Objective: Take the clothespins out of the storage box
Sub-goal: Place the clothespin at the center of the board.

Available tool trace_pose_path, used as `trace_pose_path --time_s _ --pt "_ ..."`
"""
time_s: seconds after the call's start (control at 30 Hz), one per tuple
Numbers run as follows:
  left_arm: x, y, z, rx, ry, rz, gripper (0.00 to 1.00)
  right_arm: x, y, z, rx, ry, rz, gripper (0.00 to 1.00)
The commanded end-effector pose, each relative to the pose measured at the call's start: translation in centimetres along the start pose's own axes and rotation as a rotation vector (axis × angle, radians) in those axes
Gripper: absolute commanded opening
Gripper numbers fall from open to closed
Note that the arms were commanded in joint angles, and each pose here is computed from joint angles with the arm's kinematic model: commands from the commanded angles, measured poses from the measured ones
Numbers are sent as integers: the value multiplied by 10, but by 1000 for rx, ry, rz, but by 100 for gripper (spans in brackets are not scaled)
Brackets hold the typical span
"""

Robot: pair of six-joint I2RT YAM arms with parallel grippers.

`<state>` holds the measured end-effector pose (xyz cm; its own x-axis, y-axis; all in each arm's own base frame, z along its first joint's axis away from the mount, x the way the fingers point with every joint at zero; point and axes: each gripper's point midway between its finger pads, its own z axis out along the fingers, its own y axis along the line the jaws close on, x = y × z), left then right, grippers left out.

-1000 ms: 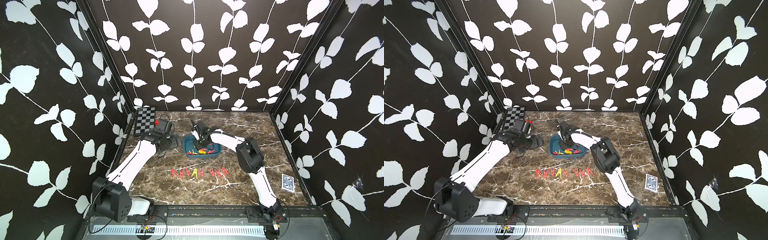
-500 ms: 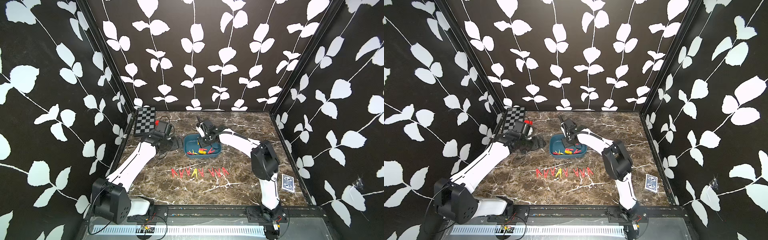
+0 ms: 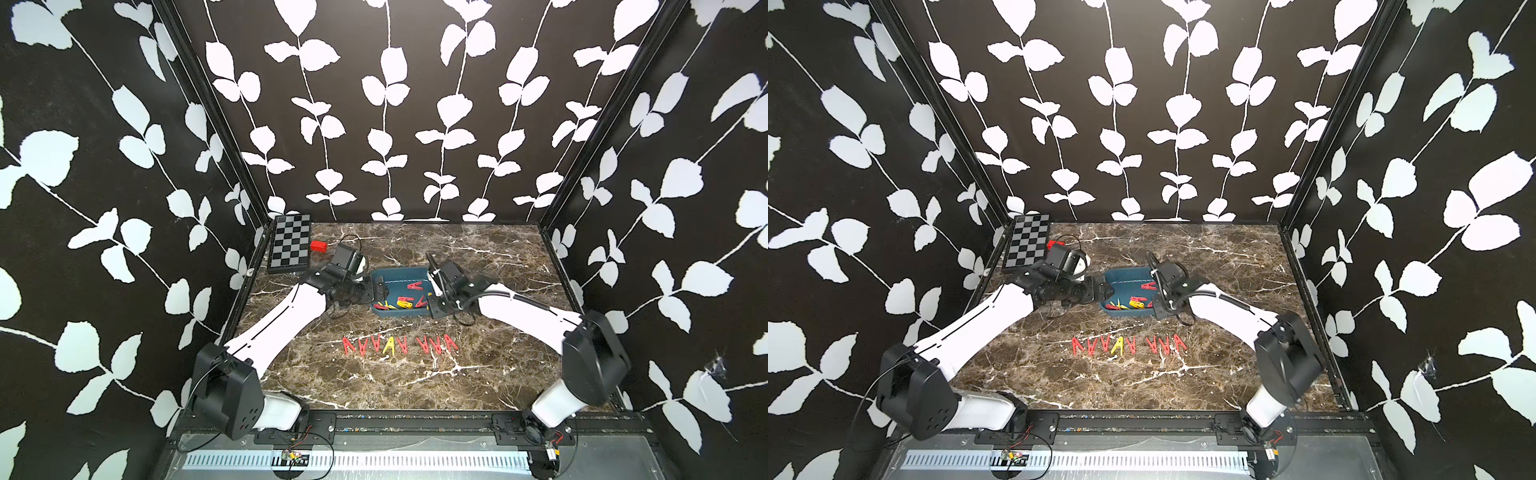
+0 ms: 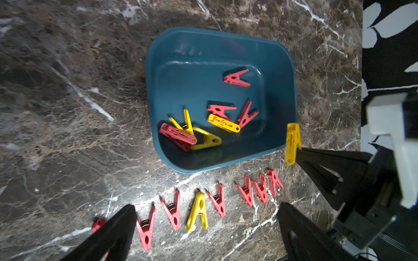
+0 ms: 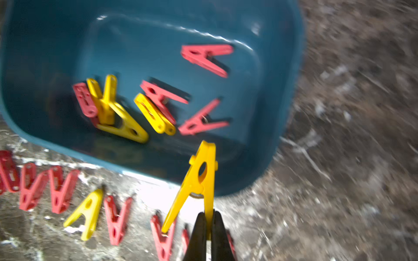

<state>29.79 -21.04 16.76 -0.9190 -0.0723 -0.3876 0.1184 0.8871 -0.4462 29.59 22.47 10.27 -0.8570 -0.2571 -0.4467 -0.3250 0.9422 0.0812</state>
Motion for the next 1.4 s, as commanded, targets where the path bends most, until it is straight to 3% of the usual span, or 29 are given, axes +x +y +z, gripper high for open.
trace_pose_path --time_s 0.0,0.37,0.63,0.93,1.1,1.3,1.37 --pt "-10 -19 -3 55 -22 34 99 21 -23 -11 67 -9 74 0" --pt "-8 -34 14 75 8 34 99 104 -64 -11 150 74 155 0" --pt "-8 -36 16 72 9 33 99 133 -77 11 185 159 186 0" --pt "-6 -30 15 32 8 32 99 135 -72 23 165 191 171 0" --pt "-5 -24 21 2 24 24 99 136 -73 19 165 192 165 23" --pt "-9 -27 29 10 28 24 99 118 -70 3 152 135 156 40" --pt "-11 -28 32 13 29 31 99 107 -69 -6 142 94 152 53"
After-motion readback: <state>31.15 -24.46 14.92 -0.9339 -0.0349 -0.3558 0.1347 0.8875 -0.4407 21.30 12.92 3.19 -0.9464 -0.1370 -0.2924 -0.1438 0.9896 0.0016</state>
